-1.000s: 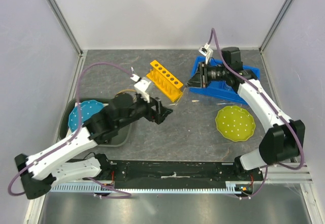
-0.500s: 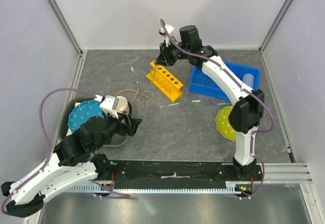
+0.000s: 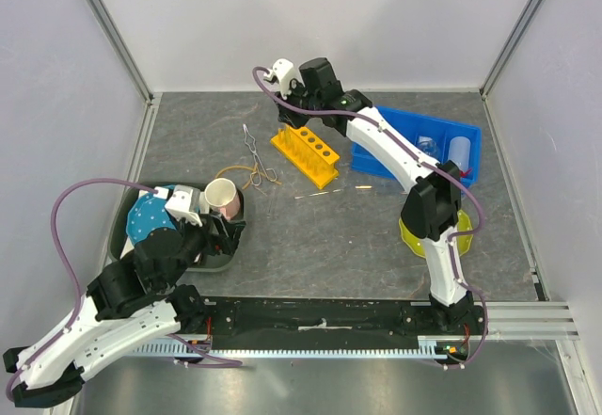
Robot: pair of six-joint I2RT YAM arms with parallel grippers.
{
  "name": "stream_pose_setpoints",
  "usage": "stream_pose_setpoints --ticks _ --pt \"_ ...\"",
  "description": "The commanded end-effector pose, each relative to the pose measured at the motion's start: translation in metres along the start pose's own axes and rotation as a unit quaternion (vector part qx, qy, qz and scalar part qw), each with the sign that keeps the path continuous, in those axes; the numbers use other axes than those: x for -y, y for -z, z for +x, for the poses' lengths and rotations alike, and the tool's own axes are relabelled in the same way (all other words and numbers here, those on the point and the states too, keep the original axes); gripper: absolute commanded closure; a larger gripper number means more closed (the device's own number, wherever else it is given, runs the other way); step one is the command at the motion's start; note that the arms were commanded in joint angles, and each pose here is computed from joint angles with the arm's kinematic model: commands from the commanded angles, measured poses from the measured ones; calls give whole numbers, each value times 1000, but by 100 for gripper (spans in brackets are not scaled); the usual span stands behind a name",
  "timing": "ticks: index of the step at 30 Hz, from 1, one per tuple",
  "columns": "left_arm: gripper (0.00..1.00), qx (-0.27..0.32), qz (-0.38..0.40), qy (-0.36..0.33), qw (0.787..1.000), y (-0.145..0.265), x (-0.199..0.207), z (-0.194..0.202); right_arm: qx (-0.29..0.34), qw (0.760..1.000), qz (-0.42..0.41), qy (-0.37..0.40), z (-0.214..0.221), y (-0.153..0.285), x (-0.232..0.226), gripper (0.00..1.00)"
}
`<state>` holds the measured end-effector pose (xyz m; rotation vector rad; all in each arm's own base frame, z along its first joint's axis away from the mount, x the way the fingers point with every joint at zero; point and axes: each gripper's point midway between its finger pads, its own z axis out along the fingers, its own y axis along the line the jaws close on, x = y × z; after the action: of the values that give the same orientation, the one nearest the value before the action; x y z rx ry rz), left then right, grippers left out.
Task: Organize the chemistry lab equipment
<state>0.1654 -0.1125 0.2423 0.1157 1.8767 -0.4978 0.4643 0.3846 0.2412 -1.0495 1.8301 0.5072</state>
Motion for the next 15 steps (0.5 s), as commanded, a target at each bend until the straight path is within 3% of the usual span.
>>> stream_pose_setpoints --ticks 1,15 --pt "9 10 -20 -12 1000 -2 -7 -4 16 998 48 38 -20 4 17 78" --pt "9 -1 -23 -17 1000 -6 -6 1 2 999 41 33 -5 -9 15 78"
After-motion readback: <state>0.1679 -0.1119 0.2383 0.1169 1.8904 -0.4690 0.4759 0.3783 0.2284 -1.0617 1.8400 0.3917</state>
